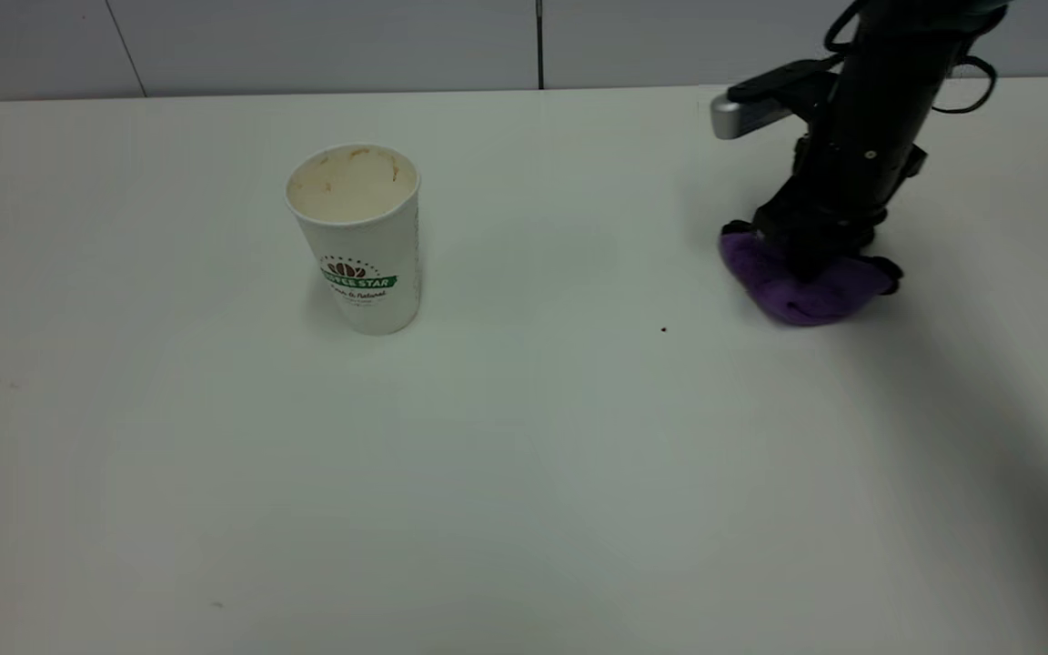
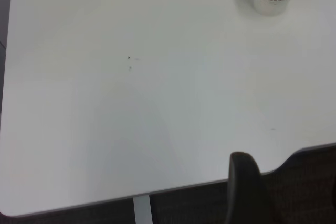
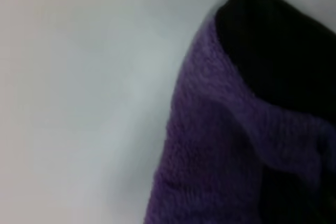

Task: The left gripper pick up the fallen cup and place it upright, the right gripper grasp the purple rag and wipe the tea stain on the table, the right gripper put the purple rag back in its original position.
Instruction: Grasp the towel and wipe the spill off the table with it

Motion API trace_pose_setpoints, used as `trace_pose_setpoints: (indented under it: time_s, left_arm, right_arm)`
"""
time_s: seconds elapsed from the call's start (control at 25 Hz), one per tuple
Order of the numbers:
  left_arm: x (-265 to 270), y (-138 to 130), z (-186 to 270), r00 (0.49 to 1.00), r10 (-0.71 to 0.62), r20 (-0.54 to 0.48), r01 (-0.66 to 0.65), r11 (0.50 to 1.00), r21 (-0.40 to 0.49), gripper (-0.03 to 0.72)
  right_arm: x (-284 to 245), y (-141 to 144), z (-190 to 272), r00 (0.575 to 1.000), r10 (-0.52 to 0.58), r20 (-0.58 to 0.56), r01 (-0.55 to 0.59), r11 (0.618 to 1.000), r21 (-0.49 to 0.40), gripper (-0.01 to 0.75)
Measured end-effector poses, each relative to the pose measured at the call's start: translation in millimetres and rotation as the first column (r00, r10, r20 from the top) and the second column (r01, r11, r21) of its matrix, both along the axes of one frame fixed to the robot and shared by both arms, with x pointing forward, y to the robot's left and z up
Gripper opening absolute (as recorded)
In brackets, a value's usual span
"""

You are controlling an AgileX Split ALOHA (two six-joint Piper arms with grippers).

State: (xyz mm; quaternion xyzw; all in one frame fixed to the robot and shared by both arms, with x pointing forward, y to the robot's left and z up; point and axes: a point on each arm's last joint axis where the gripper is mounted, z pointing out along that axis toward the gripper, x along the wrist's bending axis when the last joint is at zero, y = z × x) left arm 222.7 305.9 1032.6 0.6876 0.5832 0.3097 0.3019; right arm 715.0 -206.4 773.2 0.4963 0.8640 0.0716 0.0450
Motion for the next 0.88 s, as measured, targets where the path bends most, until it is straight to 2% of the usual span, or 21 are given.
trace_pose_setpoints:
  time_s: [0.12,0.24,0.4,0.48,0.72,0.88]
  left_arm:
    - [0,0,0,1.000,-0.001,0.000,0.001,1.000,0.001,0.429]
    - [0,0,0,1.000,-0.001,0.000,0.001,1.000,0.001,0.429]
    - [0,0,0,1.000,-0.001,0.000,0.001,1.000,0.002,0.429]
    - [0,0,0,1.000,-0.001,0.000,0.001,1.000,0.002,0.429]
    - [0,0,0,1.000,-0.001,0.000,0.001,1.000,0.001,0.429]
    - [0,0,0,1.000,-0.001,0.000,0.001,1.000,0.001,0.429]
  right_arm:
    - [-8,-10,-1,0.994,-0.014,-0.107,0.013,1.000,-0.013,0.059]
    - [-10,-7,0,0.992,-0.014,-0.127,0.014,1.000,0.005,0.074]
    - [-13,6,0,0.990,0.013,-0.141,-0.003,0.997,0.074,0.124]
    - [-15,14,0,0.989,0.033,-0.145,-0.019,0.995,0.096,0.180]
    - [-16,17,15,0.987,0.057,-0.149,-0.041,0.994,0.105,0.450]
    - [-13,19,65,0.992,0.068,-0.106,-0.055,0.991,0.126,0.535]
